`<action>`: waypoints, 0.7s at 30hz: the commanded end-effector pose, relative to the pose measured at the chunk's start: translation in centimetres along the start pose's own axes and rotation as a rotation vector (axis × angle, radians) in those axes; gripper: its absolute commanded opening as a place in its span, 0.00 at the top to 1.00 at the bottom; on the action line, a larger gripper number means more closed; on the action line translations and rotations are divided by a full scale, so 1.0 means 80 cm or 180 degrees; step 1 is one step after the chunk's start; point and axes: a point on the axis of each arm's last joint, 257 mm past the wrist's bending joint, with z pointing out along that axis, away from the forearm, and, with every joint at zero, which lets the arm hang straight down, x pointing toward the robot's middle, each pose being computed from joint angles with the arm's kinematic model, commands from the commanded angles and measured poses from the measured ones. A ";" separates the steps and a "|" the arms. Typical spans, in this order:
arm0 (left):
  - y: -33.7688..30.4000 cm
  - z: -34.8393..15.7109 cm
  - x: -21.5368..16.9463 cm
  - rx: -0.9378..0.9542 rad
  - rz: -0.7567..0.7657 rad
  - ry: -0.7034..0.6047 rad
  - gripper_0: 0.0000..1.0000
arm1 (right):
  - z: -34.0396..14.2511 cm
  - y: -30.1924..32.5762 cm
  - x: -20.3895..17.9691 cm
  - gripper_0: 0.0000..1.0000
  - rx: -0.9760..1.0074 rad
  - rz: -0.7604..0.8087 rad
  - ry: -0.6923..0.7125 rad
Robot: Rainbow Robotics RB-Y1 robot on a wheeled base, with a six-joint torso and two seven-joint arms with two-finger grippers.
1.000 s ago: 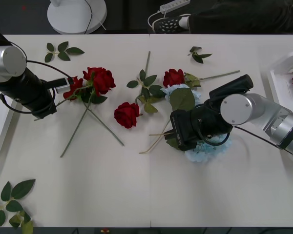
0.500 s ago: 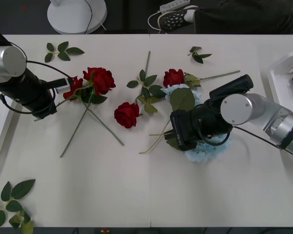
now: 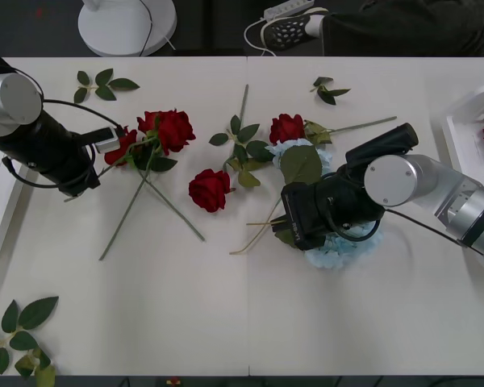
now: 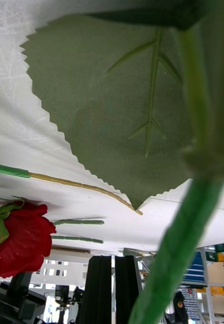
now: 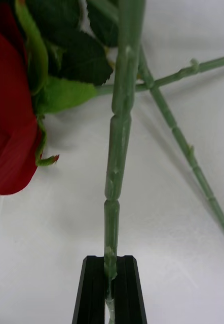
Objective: Place the red flowers into the right box and the blue flowers into the left box. If a person shows an open palm, hand one flower to the person first, then continue sorting.
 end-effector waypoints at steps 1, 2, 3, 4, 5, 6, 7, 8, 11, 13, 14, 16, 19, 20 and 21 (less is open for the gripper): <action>-0.002 -0.036 -0.014 0.0162 -0.0360 -0.0395 1.00 | -0.010 0.019 0.011 1.00 -0.0027 -0.0073 0.0003; -0.008 -0.042 -0.028 0.0234 -0.0323 -0.0544 1.00 | -0.012 0.016 0.008 1.00 0.0006 -0.0081 -0.0011; -0.011 -0.045 -0.034 0.0263 -0.0300 -0.0617 1.00 | -0.012 0.015 0.008 1.00 0.0018 -0.0098 -0.0015; -0.016 -0.055 -0.049 0.0310 -0.0267 -0.0811 1.00 | -0.018 0.012 0.004 1.00 0.0065 -0.0152 -0.0050; -0.019 -0.058 -0.055 0.0336 -0.0249 -0.0888 1.00 | -0.020 0.010 0.003 1.00 0.0090 -0.0198 -0.0064; -0.027 -0.064 -0.067 0.0394 -0.0238 -0.1030 1.00 | -0.026 0.006 0.000 1.00 0.0139 -0.0342 -0.0089; -0.034 -0.070 -0.079 0.0447 -0.0238 -0.1173 1.00 | -0.032 0.002 -0.001 1.00 0.0192 -0.0474 -0.0108; -0.040 -0.073 -0.085 0.0489 -0.0242 -0.1244 1.00 | -0.036 -0.001 -0.002 1.00 0.0219 -0.0545 -0.0121; -0.066 -0.093 -0.124 0.0663 -0.0203 -0.1634 1.00 | -0.061 -0.011 -0.008 1.00 0.0325 -0.1023 -0.0182; -0.088 -0.112 -0.153 0.0772 -0.0160 -0.1949 1.00 | -0.085 -0.013 -0.013 1.00 0.0363 -0.1441 -0.0253; -0.093 -0.117 -0.161 0.0797 -0.0154 -0.2035 1.00 | -0.092 -0.013 -0.014 1.00 0.0369 -0.1531 -0.0267; -0.113 -0.139 -0.189 0.0883 -0.0129 -0.2335 1.00 | -0.121 -0.009 -0.019 1.00 0.0387 -0.1964 -0.0343; -0.139 -0.165 -0.224 0.1044 -0.0179 -0.2729 1.00 | -0.153 -0.002 -0.026 1.00 0.0454 -0.2522 -0.0411; -0.145 -0.171 -0.233 0.1084 -0.0191 -0.2819 1.00 | -0.160 0.000 -0.028 1.00 0.0469 -0.2644 -0.0418; -0.156 -0.180 -0.248 0.1173 -0.0257 -0.2987 1.00 | -0.172 0.003 -0.030 1.00 0.0505 -0.2866 -0.0429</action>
